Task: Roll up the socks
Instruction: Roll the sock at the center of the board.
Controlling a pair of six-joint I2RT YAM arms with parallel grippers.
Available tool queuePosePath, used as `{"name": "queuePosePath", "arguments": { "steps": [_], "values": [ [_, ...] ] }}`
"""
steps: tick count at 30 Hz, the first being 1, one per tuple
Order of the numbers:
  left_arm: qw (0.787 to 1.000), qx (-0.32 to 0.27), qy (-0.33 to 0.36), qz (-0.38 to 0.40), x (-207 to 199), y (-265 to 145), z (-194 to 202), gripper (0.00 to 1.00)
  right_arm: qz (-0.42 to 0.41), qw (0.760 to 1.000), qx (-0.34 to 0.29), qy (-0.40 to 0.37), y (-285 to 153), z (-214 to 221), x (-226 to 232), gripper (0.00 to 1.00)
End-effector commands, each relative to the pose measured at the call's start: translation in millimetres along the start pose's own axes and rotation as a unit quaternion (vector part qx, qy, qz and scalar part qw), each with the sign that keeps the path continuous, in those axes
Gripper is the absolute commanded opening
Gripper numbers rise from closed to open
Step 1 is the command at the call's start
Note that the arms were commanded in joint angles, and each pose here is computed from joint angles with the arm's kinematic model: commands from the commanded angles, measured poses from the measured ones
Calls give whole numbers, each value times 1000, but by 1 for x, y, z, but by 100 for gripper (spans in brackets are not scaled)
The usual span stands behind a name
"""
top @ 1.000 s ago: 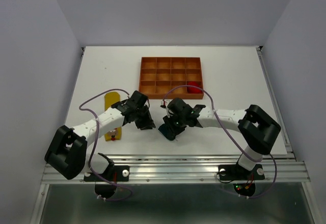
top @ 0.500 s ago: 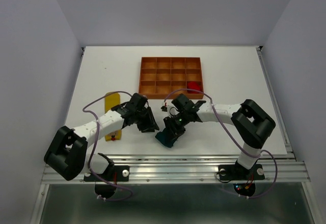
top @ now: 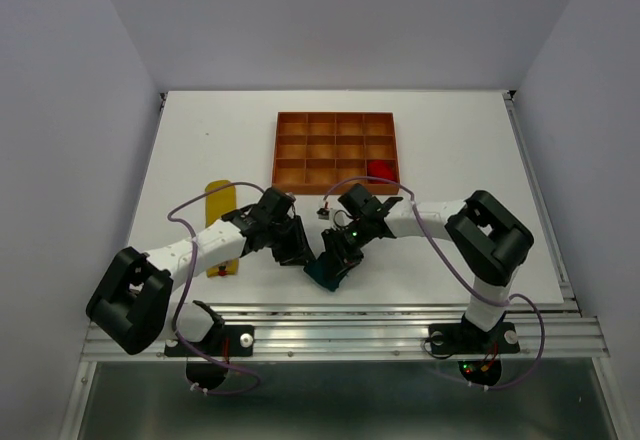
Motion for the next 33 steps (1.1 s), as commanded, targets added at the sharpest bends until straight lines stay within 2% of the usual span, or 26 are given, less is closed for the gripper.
{"name": "queuePosePath", "arguments": {
  "steps": [1, 17, 24, 30, 32, 33],
  "values": [
    [1000, 4, 22, 1, 4, -7, 7, 41, -10, 1000, -6, 4, 1, -3, -5, 20],
    [999, 24, 43, 10, 1, 9, 13, 41, -21, 1000, -1, 11, 4, -2, -14, 20],
    [999, 35, 42, 6, 4, 17, 14, 40, -14, 1000, -7, 16, 2, -5, -22, 24],
    [998, 42, 46, -1, 3, 27, 15, 31, -15, 1000, -4, 16, 4, -6, -24, 26],
    [998, 45, 42, -10, 7, 31, 15, 22, -11, 1000, -3, 17, 6, -5, -26, 28],
    [998, 45, 40, -16, 9, 33, 15, 8, -9, 1000, -3, 17, 6, -5, -27, 28]
  ]
}}
Point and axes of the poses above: each gripper's point midway between its finger pads, its own y axis out along the fingers, its own x axis along the line the jaws close on, z = x × y, the point moved 3 cm from there along -y, back along the fingers, and after that the axes turned 8 degrees about -y, right-handed, at the moved point
